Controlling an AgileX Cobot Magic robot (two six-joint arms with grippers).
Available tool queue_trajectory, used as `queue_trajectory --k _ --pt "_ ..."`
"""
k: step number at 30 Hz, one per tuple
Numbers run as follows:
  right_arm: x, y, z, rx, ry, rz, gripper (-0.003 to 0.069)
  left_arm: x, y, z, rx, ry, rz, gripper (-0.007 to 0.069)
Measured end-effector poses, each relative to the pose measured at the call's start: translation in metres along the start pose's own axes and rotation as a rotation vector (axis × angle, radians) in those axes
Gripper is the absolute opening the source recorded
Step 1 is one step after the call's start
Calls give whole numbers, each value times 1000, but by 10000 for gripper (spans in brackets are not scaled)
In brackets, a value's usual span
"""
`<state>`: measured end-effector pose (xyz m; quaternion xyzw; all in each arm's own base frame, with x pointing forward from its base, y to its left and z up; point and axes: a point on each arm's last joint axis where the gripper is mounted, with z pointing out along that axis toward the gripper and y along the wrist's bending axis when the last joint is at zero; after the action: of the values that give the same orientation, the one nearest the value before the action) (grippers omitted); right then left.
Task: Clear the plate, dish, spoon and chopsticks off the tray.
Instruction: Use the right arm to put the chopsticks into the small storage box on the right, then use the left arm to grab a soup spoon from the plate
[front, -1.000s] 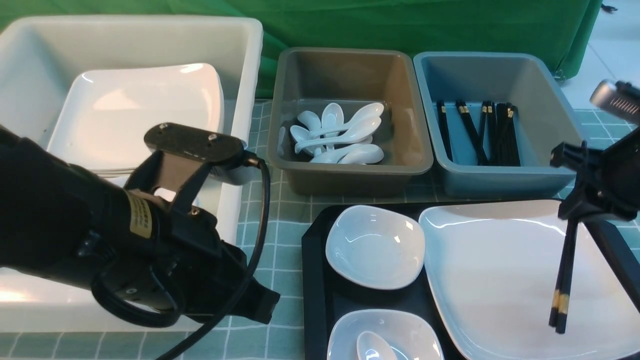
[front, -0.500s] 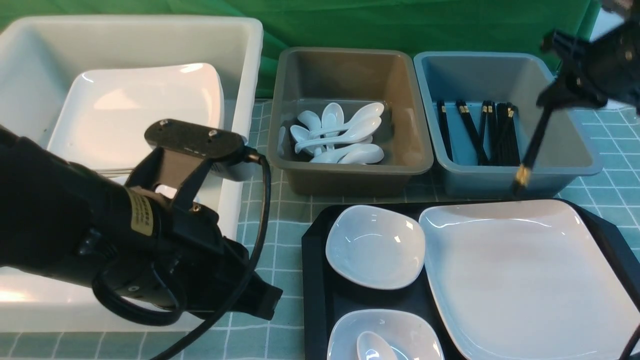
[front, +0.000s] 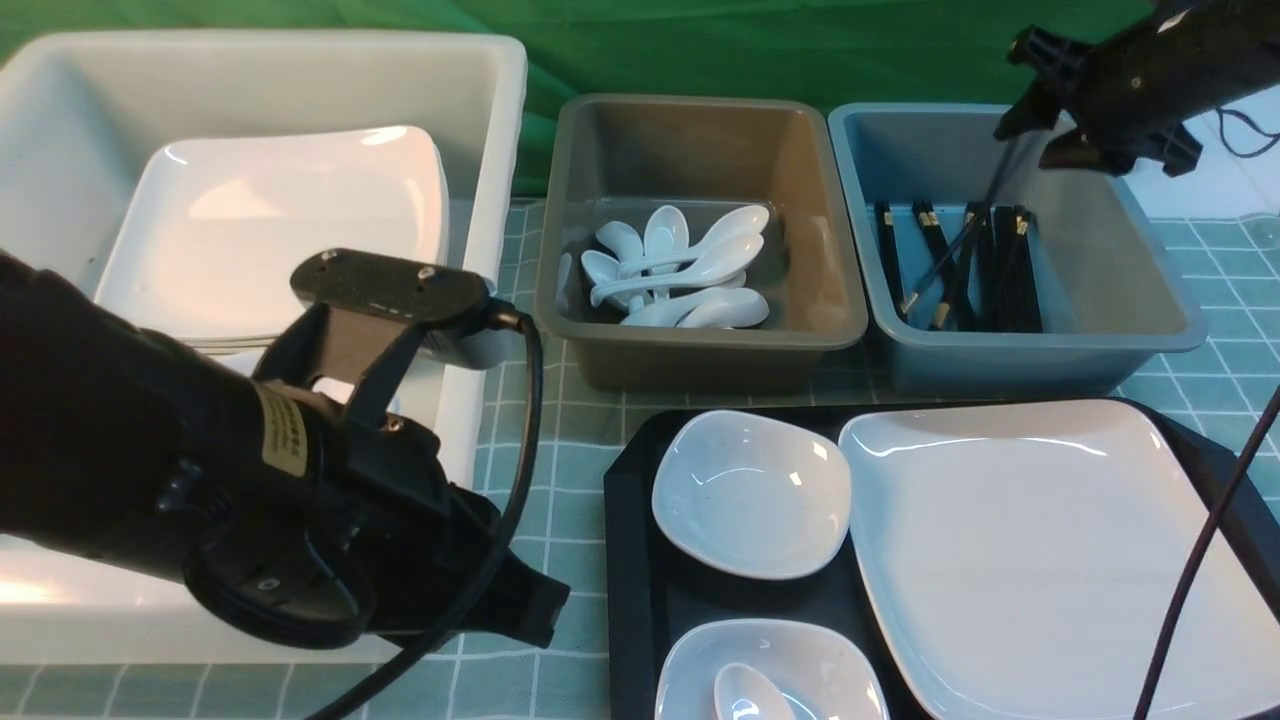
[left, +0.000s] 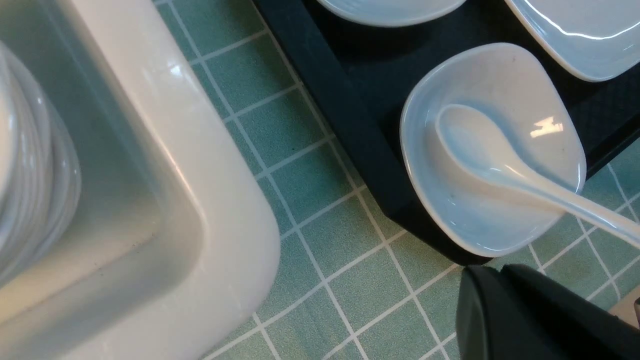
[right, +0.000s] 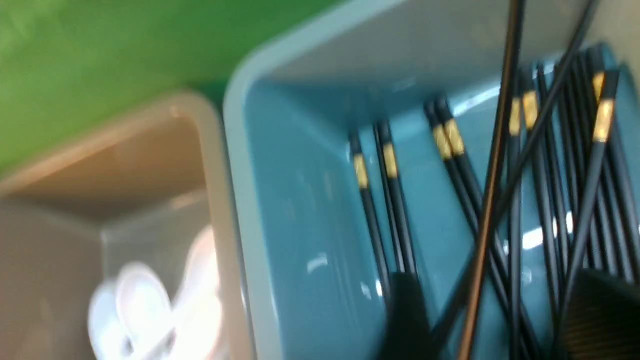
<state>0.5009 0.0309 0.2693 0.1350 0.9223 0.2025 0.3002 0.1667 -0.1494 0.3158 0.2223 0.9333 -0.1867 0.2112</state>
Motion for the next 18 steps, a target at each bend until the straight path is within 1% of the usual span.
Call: queue_trajectory --k 1,2,3,4,5,6,7,8,9,10,11,12,13,14,15,18 --pt "2 2 -3 3 35 -26 549 0 0 0 1 0 -6 8" --pt "3 4 -9 4 64 -56 566 0 0 0 2 0 -12 8" --pt "4 6 -16 6 111 -94 566 0 0 0 2 0 -15 8" --pt "6 10 -28 9 159 -146 550 0 0 0 2 0 -16 8" --pt "8 13 -43 16 203 -205 491 0 0 0 3 0 -17 8" --pt "8 14 -46 17 211 -225 477 0 0 0 3 0 -18 8" --pt "10 17 -60 26 238 -265 386 0 0 1 3 -2 -18 8" --pt "11 25 -93 49 233 -357 204 -2 0 1 4 -15 -19 8" --pt "12 30 -112 59 205 -394 130 -3 -1 3 8 -19 -22 8" --pt "15 34 -133 66 176 -428 86 -4 -1 4 9 -18 -25 8" --pt "18 34 -138 70 179 -438 69 -4 -1 6 11 -14 -29 8" --pt "24 37 -158 72 160 -460 52 -5 -1 8 13 -8 -33 8" --pt "41 36 -177 78 174 -481 36 -6 -1 13 19 9 -43 8" --pt "44 35 -180 77 176 -485 35 -6 -1 14 23 12 -46 8" --pt "70 31 -201 80 203 -509 27 -7 -3 23 44 35 -50 8" --pt "130 13 -227 89 263 -517 23 -9 -15 45 89 92 -7 8"
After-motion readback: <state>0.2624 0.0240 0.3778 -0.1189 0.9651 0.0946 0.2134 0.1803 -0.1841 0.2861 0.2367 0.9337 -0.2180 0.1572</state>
